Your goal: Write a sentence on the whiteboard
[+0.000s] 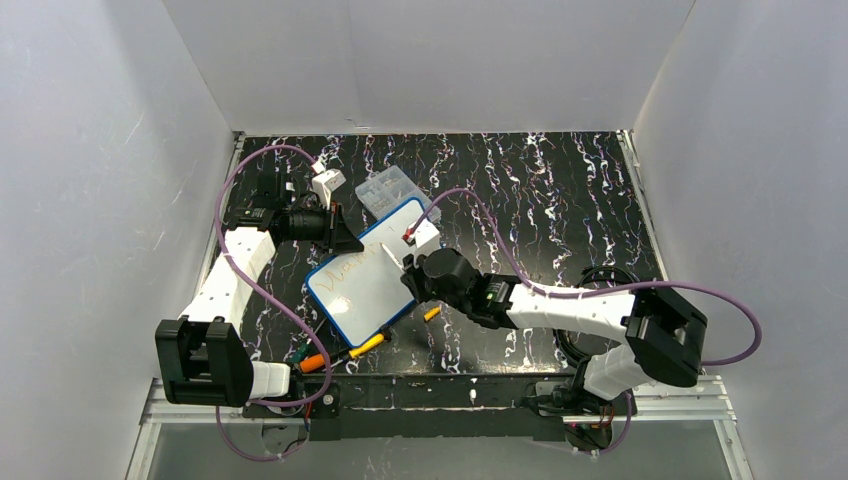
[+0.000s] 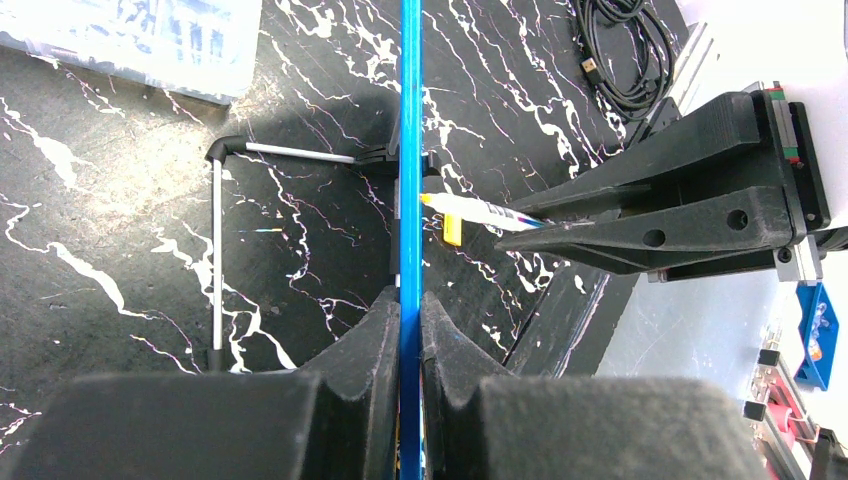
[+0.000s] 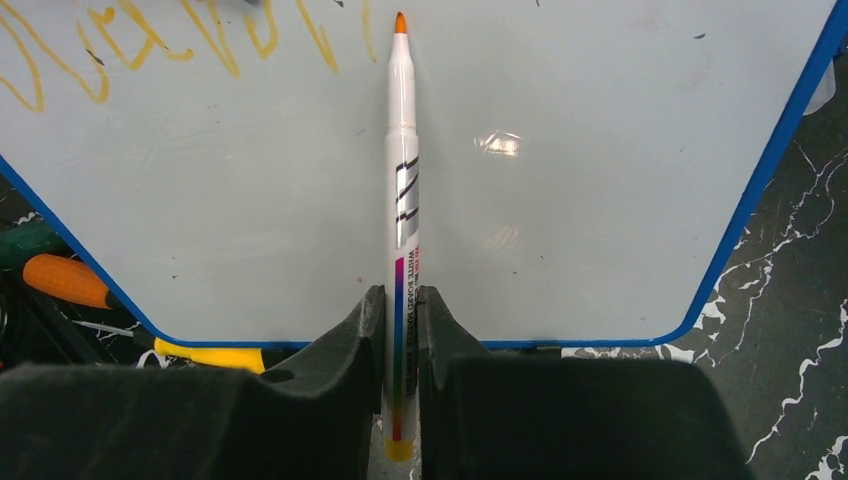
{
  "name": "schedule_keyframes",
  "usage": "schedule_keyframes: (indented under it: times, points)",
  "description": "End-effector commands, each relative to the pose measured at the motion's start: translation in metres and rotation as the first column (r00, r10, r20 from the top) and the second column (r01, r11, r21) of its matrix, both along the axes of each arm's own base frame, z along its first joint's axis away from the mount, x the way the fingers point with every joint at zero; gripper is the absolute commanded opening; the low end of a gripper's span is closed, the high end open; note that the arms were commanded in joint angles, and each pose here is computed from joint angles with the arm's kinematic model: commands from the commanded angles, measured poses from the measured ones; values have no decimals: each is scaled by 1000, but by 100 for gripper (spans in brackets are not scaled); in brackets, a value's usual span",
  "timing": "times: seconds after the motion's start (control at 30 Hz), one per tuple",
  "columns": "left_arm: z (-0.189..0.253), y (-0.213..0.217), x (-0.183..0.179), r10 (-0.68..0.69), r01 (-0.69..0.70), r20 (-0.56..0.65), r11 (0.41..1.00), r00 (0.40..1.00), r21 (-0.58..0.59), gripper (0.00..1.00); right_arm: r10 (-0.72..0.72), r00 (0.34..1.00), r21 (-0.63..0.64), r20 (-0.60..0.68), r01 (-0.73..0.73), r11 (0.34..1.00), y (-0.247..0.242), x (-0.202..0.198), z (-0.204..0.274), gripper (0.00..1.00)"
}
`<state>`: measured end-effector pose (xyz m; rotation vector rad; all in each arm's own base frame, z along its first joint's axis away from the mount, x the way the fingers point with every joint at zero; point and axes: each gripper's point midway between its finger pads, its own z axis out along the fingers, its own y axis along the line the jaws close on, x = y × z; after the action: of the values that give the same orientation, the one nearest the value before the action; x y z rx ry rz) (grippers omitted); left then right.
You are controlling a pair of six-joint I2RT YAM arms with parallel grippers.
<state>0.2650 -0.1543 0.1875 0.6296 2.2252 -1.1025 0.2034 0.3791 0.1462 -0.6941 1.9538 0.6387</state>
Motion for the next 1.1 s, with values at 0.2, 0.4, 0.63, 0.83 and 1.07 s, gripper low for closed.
schedule_keyframes:
  times: [0.2,0.4,0.63,0.83,1.07]
  points:
    - [2,-4,-15,-24,23,-36,999,999,-22,0,-14,1000,41,22,13,999,12,12,18,1]
    - [2,-4,-16,-24,24,-35,999,999,-22,0,-51,999,42,4,50,998,3,20,15,1]
    - [2,-4,-15,-24,23,-34,999,999,-22,0,-47,999,46,4,46,998,3,22,16,1]
    - [2,-4,-15,-23,23,-36,1000,999,-22,0,-31,999,92,37,27,995,0,19,35,1]
    - [2,-5,-15,-23,22,-34,999,999,-33,0,-24,997,96,68,17,995,4,23,49,1]
